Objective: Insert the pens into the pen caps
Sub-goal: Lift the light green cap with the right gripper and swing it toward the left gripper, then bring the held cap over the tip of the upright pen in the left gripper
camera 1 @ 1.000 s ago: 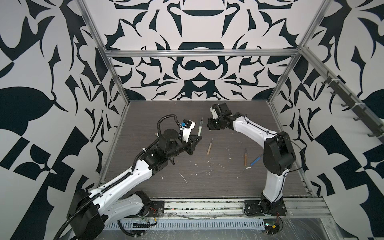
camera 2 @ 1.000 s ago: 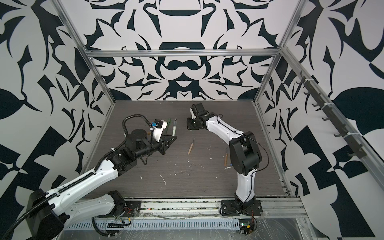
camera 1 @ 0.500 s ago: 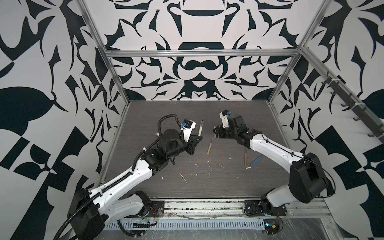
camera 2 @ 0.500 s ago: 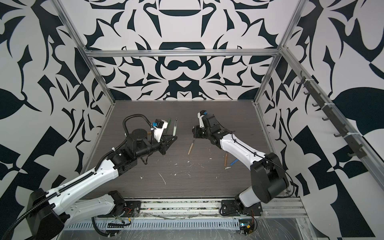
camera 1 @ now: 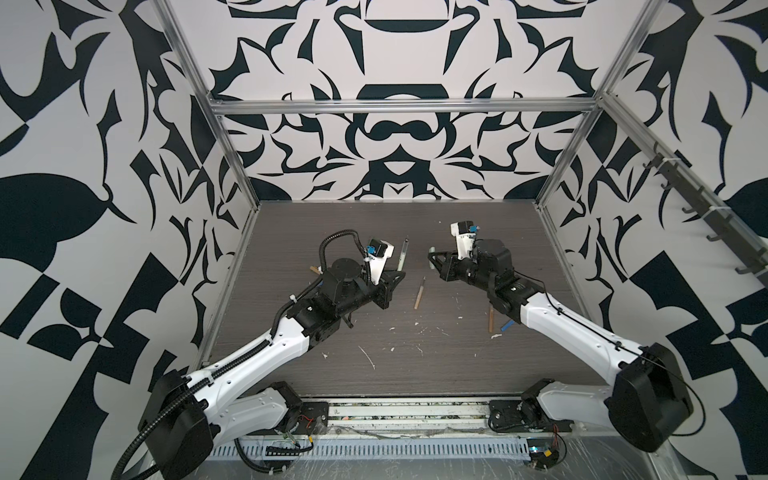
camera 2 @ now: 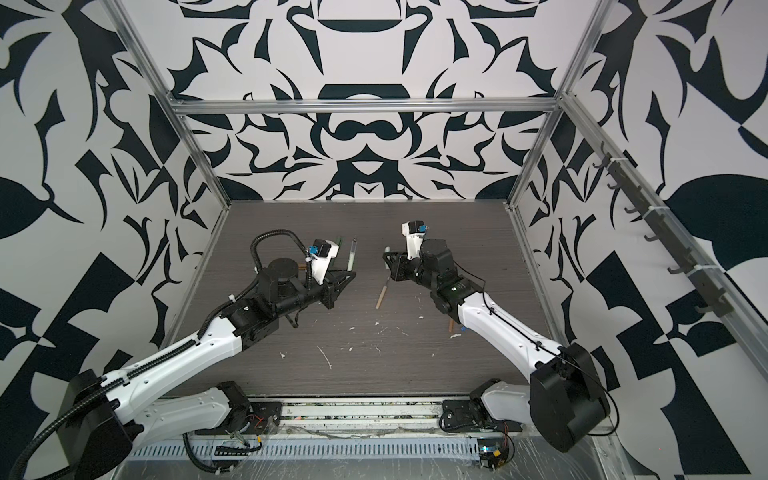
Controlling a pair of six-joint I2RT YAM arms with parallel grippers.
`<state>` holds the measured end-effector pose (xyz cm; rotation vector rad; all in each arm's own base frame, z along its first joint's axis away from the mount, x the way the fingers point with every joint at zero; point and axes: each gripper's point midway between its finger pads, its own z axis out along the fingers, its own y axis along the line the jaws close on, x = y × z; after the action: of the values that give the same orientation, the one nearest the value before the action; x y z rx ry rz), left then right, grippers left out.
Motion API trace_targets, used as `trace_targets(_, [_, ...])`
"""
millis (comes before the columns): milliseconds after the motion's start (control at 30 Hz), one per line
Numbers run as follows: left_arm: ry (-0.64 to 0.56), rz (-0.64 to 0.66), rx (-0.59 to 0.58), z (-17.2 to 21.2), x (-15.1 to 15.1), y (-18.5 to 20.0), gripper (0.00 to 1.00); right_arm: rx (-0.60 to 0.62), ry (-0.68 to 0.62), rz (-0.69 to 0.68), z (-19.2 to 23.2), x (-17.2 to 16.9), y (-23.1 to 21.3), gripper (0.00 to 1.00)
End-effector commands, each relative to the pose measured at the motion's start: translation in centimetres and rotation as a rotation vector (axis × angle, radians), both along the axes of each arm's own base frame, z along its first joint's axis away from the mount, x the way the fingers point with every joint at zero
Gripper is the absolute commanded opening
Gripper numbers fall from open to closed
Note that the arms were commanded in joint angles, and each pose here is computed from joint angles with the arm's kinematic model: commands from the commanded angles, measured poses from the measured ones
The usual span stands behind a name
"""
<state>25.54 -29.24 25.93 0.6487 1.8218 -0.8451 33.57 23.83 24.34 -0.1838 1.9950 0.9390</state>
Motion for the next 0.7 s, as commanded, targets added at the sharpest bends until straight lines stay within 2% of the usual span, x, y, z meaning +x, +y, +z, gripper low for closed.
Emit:
trace_targets(0, [-0.043,0.010,-0.004,0.2,0.3,0.0,0.00,0.103,-0.154,0.040,5.3,-1.3,0.4,0.09])
trace_targets(400, [-0.075,-0.034,-0.034,0.6,-0.3,-0.4,0.00,0.279,-0.454,0.088,14.7,-5.3,0.9,0.09])
trace_targets(667, [-0.073,-0.053,-0.044,0.9,-0.6,-0.6,0.00,0.329,-0.568,0.146,18.6,-6.0,3.0,0.07])
